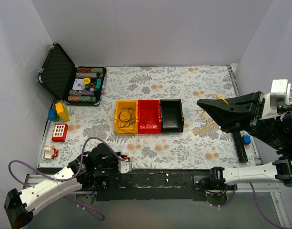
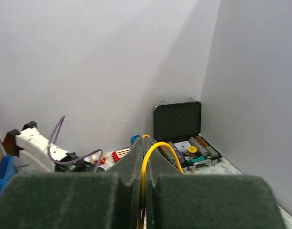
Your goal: Untangle the cables
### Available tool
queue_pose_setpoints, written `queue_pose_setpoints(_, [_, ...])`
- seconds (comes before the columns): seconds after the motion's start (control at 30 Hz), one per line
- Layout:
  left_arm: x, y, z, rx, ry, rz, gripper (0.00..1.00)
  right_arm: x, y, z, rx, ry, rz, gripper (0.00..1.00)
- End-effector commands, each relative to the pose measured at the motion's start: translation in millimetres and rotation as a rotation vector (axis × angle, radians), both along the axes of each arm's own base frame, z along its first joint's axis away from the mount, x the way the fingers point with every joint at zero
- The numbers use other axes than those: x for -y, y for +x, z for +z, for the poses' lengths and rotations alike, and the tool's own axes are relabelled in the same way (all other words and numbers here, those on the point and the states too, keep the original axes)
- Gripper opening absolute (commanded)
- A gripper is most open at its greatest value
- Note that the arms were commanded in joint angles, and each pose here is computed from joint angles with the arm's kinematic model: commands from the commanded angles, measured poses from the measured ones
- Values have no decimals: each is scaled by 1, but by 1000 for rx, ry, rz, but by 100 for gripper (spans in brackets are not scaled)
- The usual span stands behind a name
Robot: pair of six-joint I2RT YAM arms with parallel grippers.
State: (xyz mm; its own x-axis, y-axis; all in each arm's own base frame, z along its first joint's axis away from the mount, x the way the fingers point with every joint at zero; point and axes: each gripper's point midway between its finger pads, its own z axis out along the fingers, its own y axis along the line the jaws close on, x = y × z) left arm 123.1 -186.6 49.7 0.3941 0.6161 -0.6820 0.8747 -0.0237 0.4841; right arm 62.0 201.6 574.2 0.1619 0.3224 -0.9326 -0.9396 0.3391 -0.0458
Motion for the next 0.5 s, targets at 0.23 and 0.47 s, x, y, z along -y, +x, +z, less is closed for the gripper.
queue_pose_setpoints(0.23, [32, 0, 100, -67, -242, 25, 0, -33, 93, -101, -19, -317, -613, 1])
queue_pose_setpoints(0.47, [44, -18, 155, -108, -350, -68, 0, -43, 104, -116, 39, -275, -700, 1])
